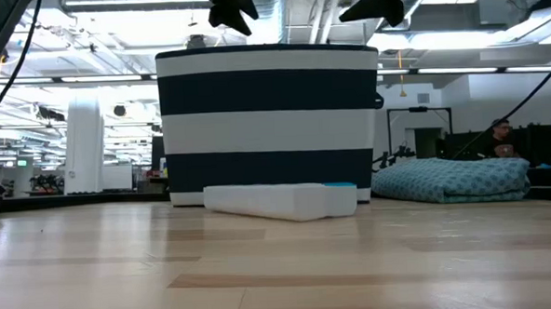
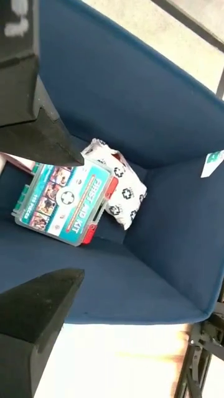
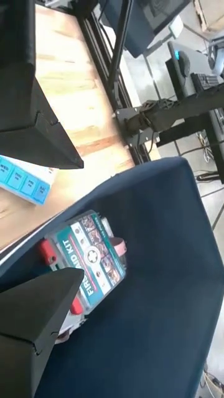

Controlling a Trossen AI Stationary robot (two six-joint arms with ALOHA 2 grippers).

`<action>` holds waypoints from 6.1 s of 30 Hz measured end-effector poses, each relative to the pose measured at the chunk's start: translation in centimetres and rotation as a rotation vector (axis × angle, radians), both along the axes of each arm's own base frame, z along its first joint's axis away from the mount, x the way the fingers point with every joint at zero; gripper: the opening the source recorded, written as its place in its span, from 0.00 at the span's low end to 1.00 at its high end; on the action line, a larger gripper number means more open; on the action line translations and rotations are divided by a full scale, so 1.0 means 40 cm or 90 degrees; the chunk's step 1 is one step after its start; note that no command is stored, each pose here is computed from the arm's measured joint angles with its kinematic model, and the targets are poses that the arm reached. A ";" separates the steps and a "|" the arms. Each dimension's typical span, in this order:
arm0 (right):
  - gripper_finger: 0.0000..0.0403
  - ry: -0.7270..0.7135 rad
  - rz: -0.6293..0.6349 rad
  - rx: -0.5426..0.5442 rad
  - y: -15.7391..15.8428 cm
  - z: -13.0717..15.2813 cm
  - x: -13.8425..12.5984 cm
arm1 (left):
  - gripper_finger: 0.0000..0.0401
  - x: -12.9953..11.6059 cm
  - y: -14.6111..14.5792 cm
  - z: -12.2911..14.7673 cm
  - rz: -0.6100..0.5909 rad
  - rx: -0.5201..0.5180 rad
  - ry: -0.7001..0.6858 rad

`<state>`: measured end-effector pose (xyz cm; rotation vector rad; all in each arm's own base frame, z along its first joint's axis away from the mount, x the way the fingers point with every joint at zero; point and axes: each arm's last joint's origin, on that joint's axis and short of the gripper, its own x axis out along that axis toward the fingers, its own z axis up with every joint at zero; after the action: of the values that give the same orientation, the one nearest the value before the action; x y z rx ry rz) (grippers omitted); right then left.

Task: Pick & place medical supplies in basket/bin
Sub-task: Put the medicine organizer into the bin

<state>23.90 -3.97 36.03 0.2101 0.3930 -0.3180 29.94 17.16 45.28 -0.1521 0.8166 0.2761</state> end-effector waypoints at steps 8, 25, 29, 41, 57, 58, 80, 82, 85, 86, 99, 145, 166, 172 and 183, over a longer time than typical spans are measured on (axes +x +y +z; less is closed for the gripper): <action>0.66 -0.008 -0.018 -0.009 -0.004 0.003 0.001 | 0.67 0.000 -0.035 0.018 -0.012 -0.006 -0.015; 0.66 -0.038 -0.023 0.038 0.025 0.009 0.007 | 0.67 -0.248 -0.408 0.224 -0.140 0.032 -0.291; 0.66 -0.028 -0.006 0.065 0.053 -0.006 0.024 | 0.67 -0.292 -0.459 0.177 -0.123 0.008 -0.321; 0.66 0.020 0.000 0.126 0.194 -0.120 0.153 | 0.67 -0.356 -0.520 -0.092 -0.124 -0.110 -0.401; 0.66 0.113 -0.168 0.174 0.322 -0.331 0.234 | 0.67 -0.356 -0.540 -0.401 -0.019 -0.265 -0.359; 0.66 0.119 -0.183 0.180 0.318 -0.342 0.236 | 0.67 -0.352 -0.540 -0.414 0.001 -0.283 -0.359; 0.66 0.250 -0.244 0.318 0.202 -0.419 0.260 | 0.67 -0.300 -0.557 -0.635 0.246 -0.488 -0.228; 0.66 0.262 -0.223 0.312 0.200 -0.419 0.260 | 0.67 -0.292 -0.561 -0.642 0.216 -0.476 -0.213; 0.66 0.284 -0.176 0.300 0.198 -0.419 0.261 | 0.67 -0.273 -0.574 -0.644 0.107 -0.442 -0.210; 0.66 0.294 -0.155 0.294 0.197 -0.420 0.262 | 0.67 -0.268 -0.578 -0.644 0.060 -0.426 -0.208; 0.66 0.345 -0.045 0.267 0.163 -0.422 0.263 | 0.67 -0.223 -0.569 -0.720 -0.060 -0.278 -0.122; 0.66 0.229 0.113 0.419 0.267 -0.553 0.380 | 0.67 -0.150 -0.533 -0.819 0.065 -0.317 -0.114; 0.66 0.212 0.049 0.515 0.309 -0.548 0.377 | 0.67 -0.154 -0.549 -0.818 -0.038 -0.404 -0.066; 0.66 0.202 0.016 0.539 0.309 -0.547 0.378 | 0.67 -0.159 -0.549 -0.824 -0.031 -0.406 -0.045; 0.66 0.195 0.007 0.550 0.309 -0.545 0.379 | 0.67 -0.153 -0.550 -0.817 -0.054 -0.395 -0.071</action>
<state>39.06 8.37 14.24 1.0113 0.8225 -0.1501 23.81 -4.82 12.59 -0.7060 0.7750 -0.0738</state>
